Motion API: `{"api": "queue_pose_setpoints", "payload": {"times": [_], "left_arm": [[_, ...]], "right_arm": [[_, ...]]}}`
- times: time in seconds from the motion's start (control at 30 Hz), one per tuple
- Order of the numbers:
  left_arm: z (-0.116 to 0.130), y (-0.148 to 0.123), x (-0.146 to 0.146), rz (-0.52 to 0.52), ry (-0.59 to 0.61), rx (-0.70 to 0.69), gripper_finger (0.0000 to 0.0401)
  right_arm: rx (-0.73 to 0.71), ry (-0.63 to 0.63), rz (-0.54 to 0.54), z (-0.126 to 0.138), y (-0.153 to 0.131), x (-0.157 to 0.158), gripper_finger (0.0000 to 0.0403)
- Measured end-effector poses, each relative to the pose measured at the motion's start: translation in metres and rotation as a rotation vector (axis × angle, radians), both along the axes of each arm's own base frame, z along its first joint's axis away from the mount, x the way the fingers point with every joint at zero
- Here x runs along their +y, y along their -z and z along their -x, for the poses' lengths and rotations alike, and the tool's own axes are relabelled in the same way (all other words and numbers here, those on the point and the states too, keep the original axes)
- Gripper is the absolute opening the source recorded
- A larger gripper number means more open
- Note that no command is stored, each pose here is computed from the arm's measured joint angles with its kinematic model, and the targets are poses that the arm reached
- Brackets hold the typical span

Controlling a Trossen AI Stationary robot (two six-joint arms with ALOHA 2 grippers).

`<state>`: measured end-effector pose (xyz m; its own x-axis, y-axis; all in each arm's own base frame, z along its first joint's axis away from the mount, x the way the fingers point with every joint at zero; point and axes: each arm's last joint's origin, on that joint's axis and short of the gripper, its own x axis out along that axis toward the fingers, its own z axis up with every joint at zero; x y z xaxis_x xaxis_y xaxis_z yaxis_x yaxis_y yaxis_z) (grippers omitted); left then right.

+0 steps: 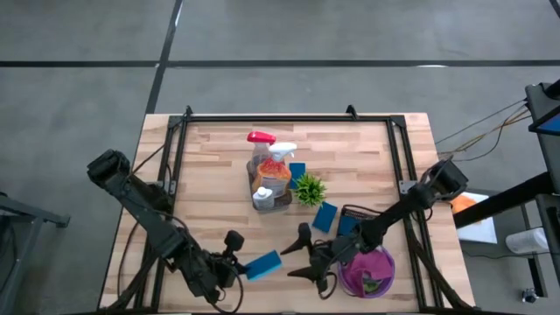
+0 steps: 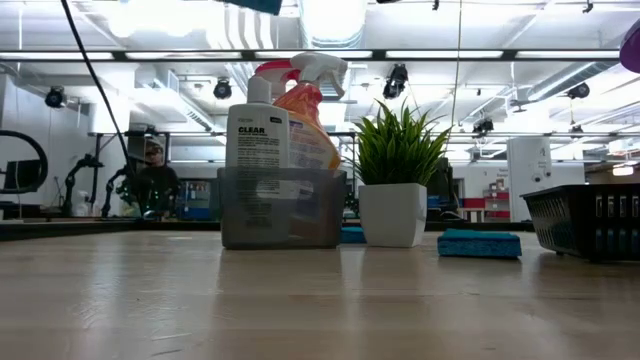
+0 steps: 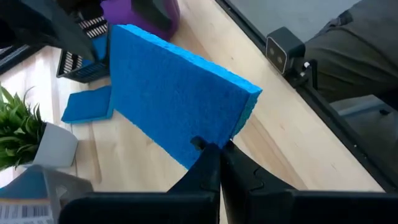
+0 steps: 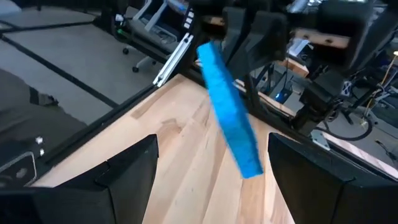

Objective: Pick & Place Kitchen Items
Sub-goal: Put the blue sponge into the black bin

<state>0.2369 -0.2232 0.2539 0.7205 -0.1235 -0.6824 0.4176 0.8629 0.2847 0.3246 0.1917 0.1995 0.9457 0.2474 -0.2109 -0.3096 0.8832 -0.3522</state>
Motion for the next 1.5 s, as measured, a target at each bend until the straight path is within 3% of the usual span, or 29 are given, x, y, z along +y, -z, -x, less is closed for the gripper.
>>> {"api": "queue_pose_setpoints", "payload": {"times": [0.17,0.5,1.13,1.27,1.5], "left_arm": [[-0.001,-0.001,-0.001,0.004,0.014,-0.020,0.0000],[-0.009,-0.005,0.000,-0.016,0.053,-0.081,0.0000],[-0.016,-0.005,0.009,-0.019,0.024,-0.078,0.0000],[-0.017,-0.005,0.009,-0.021,0.023,-0.079,0.0000],[-0.017,-0.005,0.009,-0.009,0.012,-0.082,0.0004]], "right_arm": [[-0.035,0.007,-0.027,0.000,-0.010,-0.004,0.0299],[-0.036,-0.014,-0.053,-0.006,-0.004,-0.008,0.0292],[-0.044,-0.041,-0.063,-0.009,-0.005,-0.011,0.0089],[-0.046,-0.043,-0.056,-0.009,-0.005,-0.011,0.0031],[-0.065,-0.057,-0.049,-0.006,-0.007,-0.007,0.0020]]}}
